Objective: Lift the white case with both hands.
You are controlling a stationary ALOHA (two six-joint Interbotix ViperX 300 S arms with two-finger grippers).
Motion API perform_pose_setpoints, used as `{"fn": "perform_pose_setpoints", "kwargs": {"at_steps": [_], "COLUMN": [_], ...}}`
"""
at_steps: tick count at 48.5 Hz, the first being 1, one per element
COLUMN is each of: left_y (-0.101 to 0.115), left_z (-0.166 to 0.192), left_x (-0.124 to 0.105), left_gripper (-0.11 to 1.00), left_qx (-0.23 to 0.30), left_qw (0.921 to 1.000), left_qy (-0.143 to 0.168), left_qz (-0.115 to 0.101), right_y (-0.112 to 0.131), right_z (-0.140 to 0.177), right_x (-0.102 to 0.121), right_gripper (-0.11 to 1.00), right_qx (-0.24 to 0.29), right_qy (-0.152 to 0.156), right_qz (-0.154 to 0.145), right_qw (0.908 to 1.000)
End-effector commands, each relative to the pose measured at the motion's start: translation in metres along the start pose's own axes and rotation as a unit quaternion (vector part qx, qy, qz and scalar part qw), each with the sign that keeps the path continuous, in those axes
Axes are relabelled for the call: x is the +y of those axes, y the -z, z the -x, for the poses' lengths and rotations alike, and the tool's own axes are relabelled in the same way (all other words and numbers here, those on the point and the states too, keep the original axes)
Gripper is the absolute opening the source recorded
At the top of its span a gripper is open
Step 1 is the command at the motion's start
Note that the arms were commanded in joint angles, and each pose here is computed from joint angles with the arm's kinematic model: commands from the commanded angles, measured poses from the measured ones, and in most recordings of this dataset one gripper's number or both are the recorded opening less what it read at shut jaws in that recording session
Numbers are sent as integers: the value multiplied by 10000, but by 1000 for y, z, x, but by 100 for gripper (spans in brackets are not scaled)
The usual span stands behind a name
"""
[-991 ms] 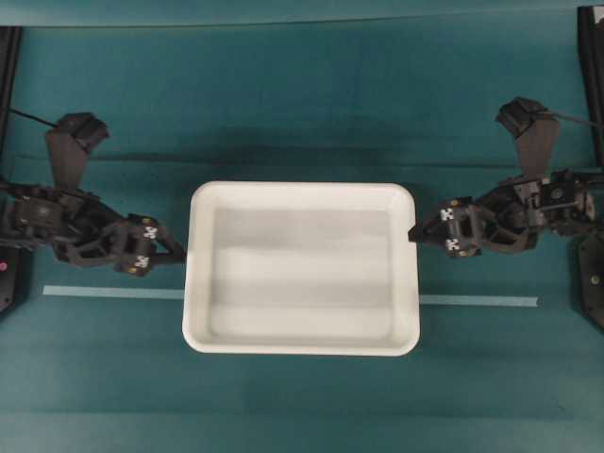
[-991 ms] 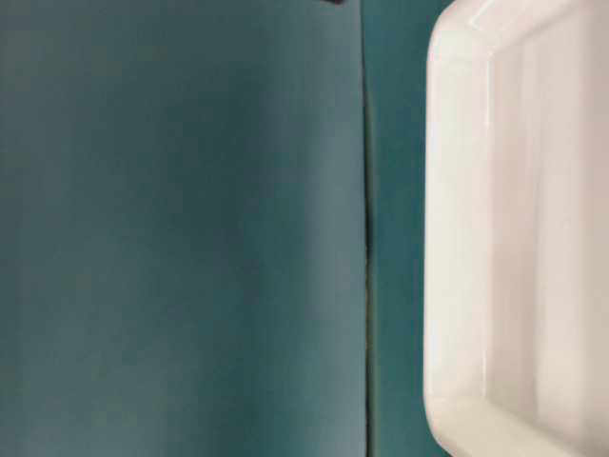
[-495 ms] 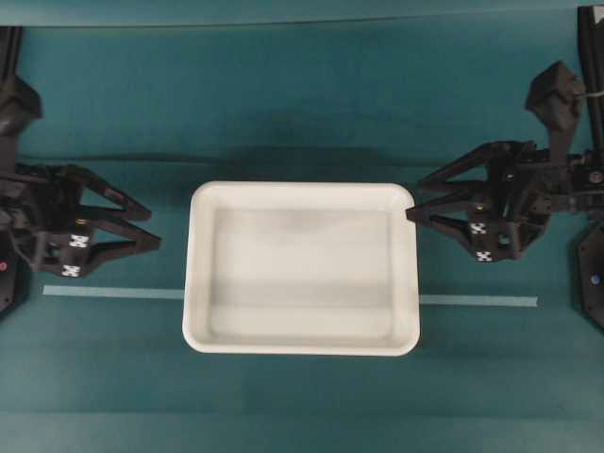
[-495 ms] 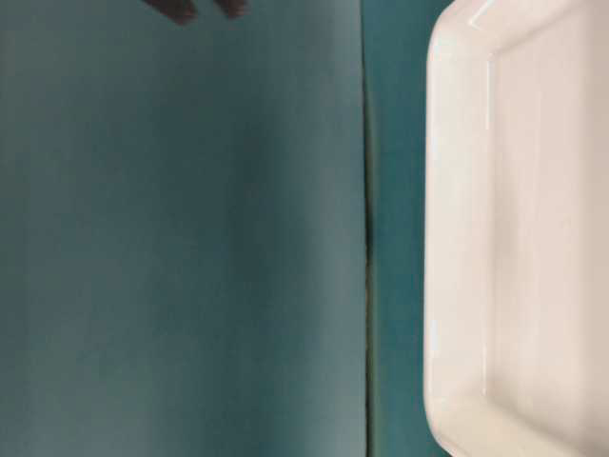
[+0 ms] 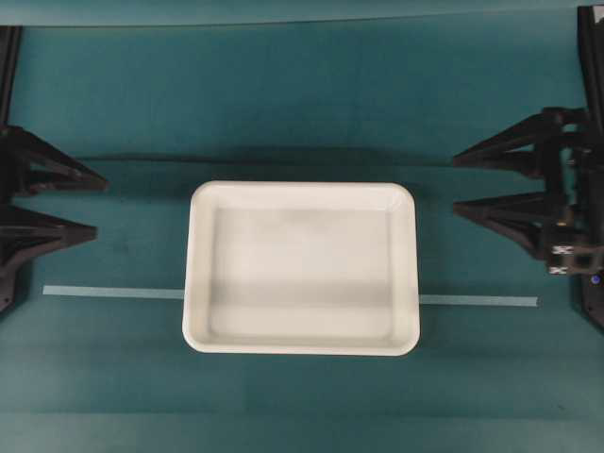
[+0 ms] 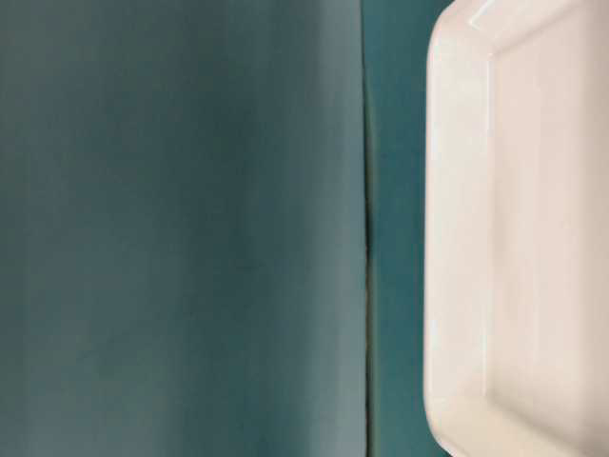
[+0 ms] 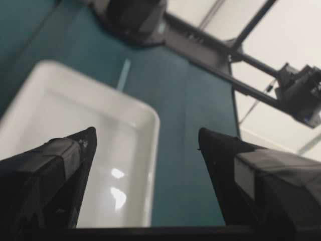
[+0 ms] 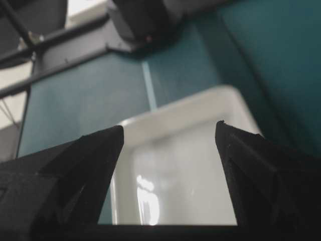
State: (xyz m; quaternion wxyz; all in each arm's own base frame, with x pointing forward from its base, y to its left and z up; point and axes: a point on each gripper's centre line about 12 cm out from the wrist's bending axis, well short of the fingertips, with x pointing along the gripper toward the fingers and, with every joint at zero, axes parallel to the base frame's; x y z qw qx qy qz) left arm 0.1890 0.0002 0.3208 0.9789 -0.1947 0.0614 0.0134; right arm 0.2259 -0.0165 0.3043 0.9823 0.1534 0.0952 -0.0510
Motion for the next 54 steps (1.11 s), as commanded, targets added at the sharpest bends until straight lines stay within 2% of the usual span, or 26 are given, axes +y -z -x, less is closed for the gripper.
{"fn": "perform_pose_setpoints", "kwargs": {"at_steps": [1,6,20,31,38,54], "left_y": [-14,-18,-19,-22,-22,-22], "left_z": [5,11,16,19,19,20], "left_x": [-7,-9,-13,-16,-16,-17], "left_gripper": [89,89,89,89,89,89], "left_qx": [-220,-342,-407,-461,-468,-482], "left_qw": [9991,9978,9975,9969,9969,9968], "left_qy": [114,159,273,374,376,382], "left_qz": [-332,-546,-513,-517,-516,-516], "right_y": [-12,-22,-32,-31,-35,-29], "right_z": [6,19,39,37,41,41], "right_x": [5,9,13,14,15,14], "right_gripper": [81,81,81,81,81,81], "right_qx": [-247,-555,-879,-889,-1022,-975], "right_qy": [-112,-207,-300,-350,-385,-381], "right_qz": [99,191,374,371,377,363], "right_qw": [9996,9981,9950,9947,9933,9938]}}
